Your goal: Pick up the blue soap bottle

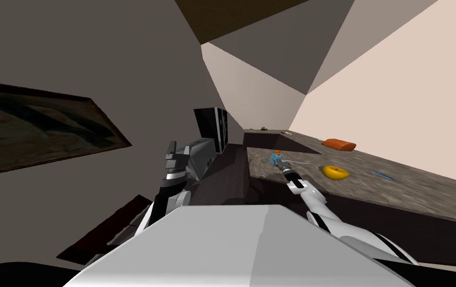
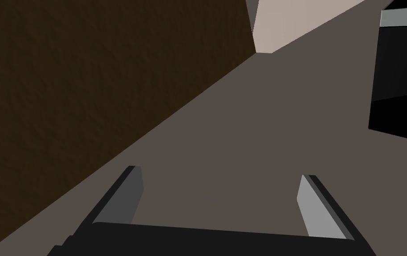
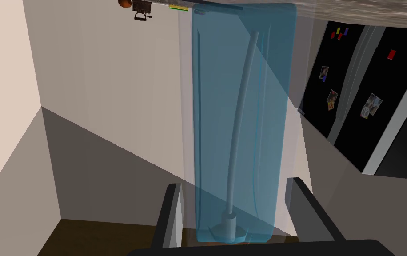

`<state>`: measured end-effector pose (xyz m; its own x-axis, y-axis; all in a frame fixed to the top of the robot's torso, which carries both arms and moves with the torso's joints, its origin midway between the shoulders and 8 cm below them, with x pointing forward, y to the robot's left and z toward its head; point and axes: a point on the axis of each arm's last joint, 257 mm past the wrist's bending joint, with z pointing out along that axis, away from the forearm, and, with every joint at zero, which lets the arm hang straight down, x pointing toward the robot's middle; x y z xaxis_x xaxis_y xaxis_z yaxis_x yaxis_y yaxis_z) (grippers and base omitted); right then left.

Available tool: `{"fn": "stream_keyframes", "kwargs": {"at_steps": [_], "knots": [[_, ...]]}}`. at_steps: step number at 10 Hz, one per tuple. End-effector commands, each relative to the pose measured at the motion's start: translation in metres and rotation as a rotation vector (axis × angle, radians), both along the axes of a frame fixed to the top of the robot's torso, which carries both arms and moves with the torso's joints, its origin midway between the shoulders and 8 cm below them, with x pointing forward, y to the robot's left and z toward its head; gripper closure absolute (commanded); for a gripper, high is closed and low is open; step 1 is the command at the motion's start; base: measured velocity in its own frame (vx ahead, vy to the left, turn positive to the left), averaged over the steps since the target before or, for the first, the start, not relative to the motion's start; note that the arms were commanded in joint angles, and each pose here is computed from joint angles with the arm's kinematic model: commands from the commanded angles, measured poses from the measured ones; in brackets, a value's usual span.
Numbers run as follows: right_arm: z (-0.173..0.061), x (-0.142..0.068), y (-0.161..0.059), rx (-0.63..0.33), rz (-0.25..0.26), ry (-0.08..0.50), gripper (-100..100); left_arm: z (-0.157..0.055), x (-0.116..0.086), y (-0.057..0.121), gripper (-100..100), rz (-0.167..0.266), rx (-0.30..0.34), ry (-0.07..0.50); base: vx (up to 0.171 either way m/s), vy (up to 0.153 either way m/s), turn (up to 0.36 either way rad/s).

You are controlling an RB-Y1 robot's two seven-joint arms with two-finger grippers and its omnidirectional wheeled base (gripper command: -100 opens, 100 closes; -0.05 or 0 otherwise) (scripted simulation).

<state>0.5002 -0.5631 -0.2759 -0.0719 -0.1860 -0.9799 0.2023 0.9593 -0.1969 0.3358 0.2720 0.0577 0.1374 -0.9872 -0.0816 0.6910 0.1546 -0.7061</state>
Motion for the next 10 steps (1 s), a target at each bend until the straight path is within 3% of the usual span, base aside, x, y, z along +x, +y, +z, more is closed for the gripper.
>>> {"fn": "stream_keyframes", "kwargs": {"at_steps": [1, 2, 3, 5, 6, 9, 10], "knots": [[-0.001, -0.017, -0.024, -0.016, -0.017, 0.011, 100, 0.0, 0.0, 0.0, 0, 0.0, 0.0, 0.0, 0.022, 0.114, 0.088], [0.006, -0.018, -0.031, -0.002, -0.031, -0.007, 100, 0.0, 0.0, 0.0, 0, 0.0, 0.0, 0.0, 0.026, 0.089, 0.039], [0.007, -0.035, -0.053, -0.03, -0.042, 0.006, 100, 0.0, 0.0, 0.0, 0, 0.0, 0.0, 0.0, 0.035, 0.087, 0.084], [0.013, -0.036, -0.058, -0.006, -0.059, -0.018, 100, 0.0, 0.0, 0.0, 0, 0.0, 0.0, 0.0, 0.014, 0.046, 0.024], [0.019, -0.053, -0.081, -0.031, -0.075, -0.013, 100, 0.0, 0.0, 0.0, 0, 0.0, 0.0, 0.0, 0.005, 0.061, 0.085], [0.022, -0.054, -0.085, -0.02, -0.086, -0.024, 100, 0.0, 0.0, 0.0, 0, 0.0, 0.0, 0.0, 0.01, 0.037, 0.009], [0.023, -0.054, -0.086, -0.02, -0.087, -0.025, 0, 0.0, 0.0, 0.0, 0, 0.0, 0.0, 0.0, 0.0, 0.0, 0.0]]}}
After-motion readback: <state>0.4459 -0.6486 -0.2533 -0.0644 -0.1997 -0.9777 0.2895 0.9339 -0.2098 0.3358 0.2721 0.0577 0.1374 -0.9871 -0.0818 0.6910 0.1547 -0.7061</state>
